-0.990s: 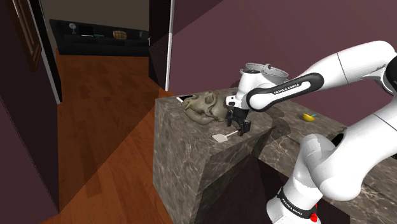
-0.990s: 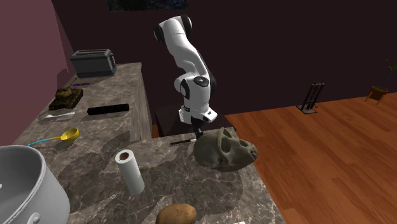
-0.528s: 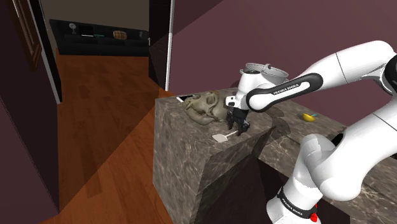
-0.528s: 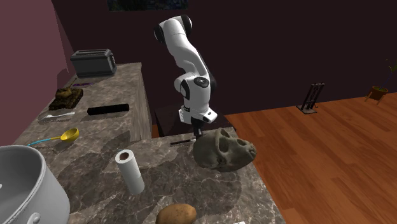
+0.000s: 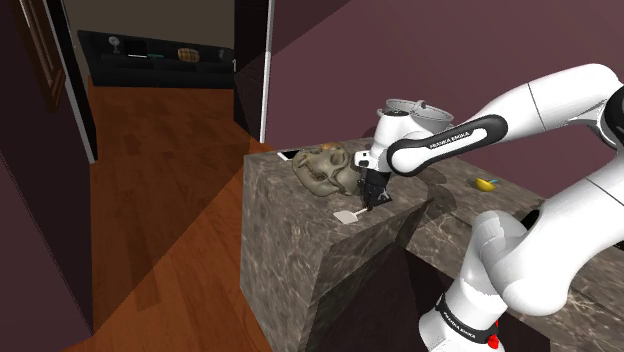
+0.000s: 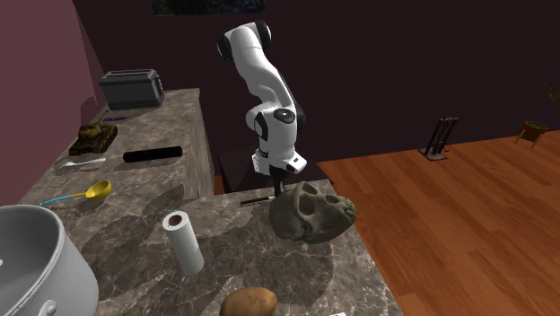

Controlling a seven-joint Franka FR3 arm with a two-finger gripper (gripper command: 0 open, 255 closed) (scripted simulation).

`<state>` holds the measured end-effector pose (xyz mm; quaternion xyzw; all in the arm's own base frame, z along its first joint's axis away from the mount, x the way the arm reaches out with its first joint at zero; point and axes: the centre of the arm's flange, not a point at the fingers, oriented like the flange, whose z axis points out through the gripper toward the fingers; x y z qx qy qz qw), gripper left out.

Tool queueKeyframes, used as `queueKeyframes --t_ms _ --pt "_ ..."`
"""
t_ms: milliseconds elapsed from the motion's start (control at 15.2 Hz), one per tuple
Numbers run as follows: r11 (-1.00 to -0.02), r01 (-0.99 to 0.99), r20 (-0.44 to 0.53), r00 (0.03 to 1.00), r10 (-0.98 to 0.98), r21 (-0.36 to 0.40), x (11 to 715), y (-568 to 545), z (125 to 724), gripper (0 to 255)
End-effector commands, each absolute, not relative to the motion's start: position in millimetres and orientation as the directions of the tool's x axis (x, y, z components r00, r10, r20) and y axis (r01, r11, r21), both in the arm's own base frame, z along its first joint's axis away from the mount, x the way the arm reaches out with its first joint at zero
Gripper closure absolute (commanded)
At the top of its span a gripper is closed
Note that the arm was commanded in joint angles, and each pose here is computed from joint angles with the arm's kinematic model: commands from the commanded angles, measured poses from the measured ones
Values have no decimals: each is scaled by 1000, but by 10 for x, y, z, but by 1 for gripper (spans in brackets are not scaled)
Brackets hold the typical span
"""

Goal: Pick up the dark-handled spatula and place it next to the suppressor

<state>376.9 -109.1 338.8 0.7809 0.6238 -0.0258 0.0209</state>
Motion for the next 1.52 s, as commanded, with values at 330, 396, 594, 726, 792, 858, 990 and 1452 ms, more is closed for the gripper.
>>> queueKeyframes --t_ms 330,396,594,726,792,858,990,1452 --pt "-221 975 -66 220 973 0 3768 -1093 3649 255" --pt "-221 975 -66 220 973 0 3768 -1093 3702 255" --pt "-221 975 -66 220 973 0 3768 -1093 3860 255" --pt "-221 975 -66 220 973 0 3768 -1093 3966 255" --pt "-221 975 -66 220 973 0 3768 -1093 4018 255" --pt "-221 975 -66 220 973 0 3768 -1093 4071 255" --pt "-221 975 -66 220 973 0 3768 -1093 4177 255" --pt "-221 975 -66 220 973 0 3768 -1093 4546 255"
